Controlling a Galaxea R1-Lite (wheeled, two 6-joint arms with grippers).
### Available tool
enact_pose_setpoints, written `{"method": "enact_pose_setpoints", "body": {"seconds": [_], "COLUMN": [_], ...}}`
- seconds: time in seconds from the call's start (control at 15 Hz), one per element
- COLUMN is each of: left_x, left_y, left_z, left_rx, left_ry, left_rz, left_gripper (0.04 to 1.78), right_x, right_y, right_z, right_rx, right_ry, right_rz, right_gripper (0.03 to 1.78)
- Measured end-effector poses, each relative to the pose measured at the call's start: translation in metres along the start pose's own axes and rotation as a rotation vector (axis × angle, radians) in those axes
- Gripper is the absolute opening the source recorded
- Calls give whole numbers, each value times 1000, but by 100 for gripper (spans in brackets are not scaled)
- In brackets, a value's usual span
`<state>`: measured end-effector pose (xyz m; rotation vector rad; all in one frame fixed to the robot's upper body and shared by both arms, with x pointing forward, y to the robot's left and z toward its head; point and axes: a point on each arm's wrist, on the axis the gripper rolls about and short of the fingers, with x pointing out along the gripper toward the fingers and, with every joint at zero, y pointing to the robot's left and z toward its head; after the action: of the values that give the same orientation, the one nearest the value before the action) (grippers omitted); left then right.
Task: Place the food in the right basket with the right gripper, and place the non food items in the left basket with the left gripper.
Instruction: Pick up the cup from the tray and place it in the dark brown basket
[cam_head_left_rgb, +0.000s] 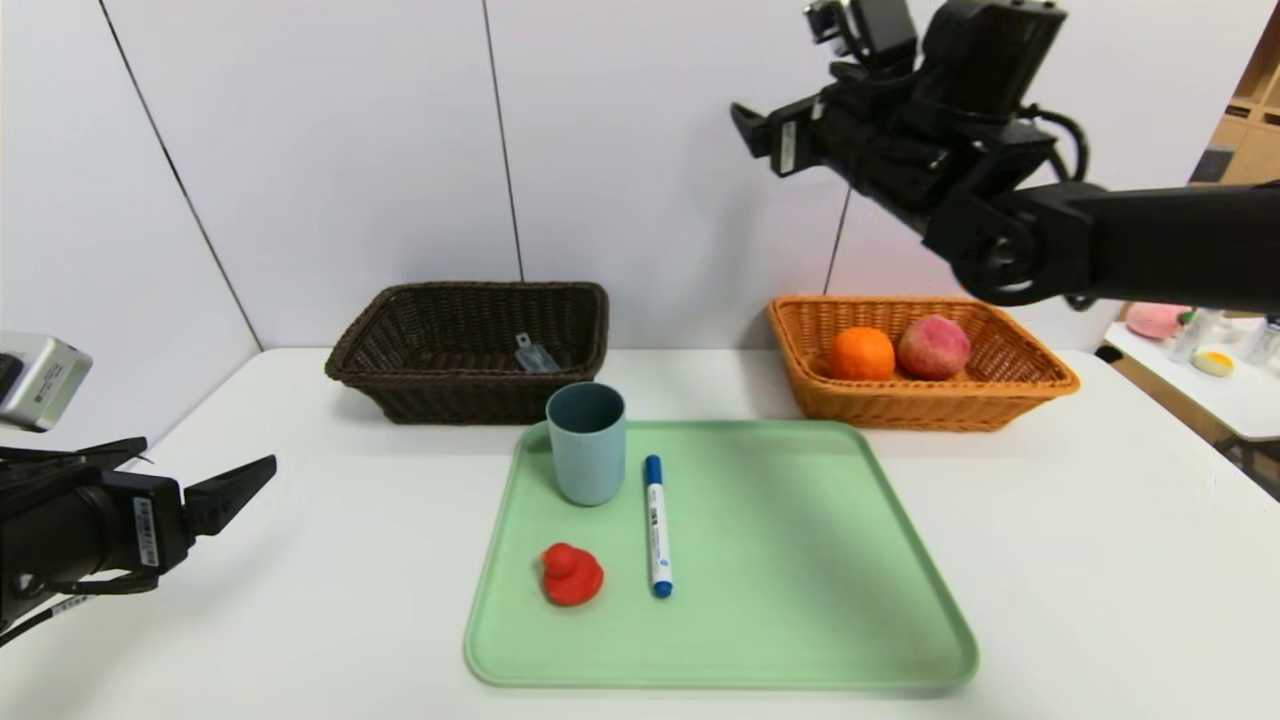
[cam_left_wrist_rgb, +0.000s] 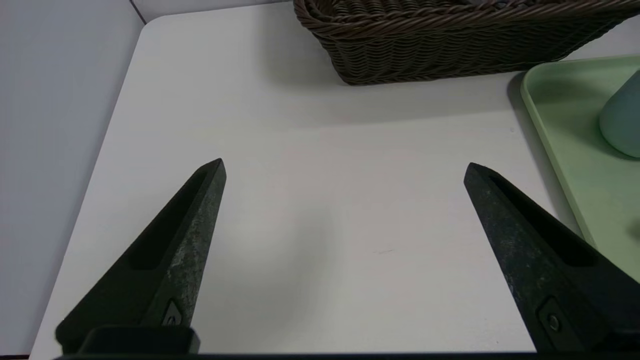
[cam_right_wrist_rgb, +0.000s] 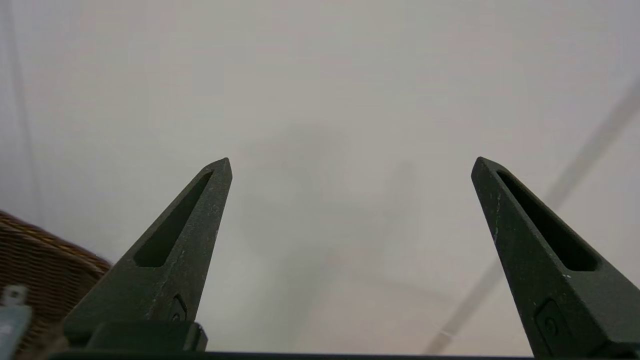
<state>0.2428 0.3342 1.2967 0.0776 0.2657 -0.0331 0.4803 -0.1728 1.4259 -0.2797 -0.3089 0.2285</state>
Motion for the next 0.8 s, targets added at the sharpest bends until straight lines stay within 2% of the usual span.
{"method": "enact_pose_setpoints", "body": {"seconds": [0.27,0.4,0.53,0.8], "left_x": [-2,-2,-1,9], "left_y": [-1,-3,-5,-15], "left_z": [-4,-5,-2,12], "left_rx": [9,7,5,5], "left_ry": [8,10,3,-94], "left_rz": [-5,-18,-28,-83], "left_gripper": [169,169,169,169], "right_x": [-69,-112,-157,-236], "right_y": [-90,-121,-133,-118], "right_z": [5,-1,-10,-33], "right_rx": [-62,-76,-55,67], "right_ry": [141,221,305,437], "right_rz": [-162,-248,-302,-341], "right_gripper": [168,168,169,169]}}
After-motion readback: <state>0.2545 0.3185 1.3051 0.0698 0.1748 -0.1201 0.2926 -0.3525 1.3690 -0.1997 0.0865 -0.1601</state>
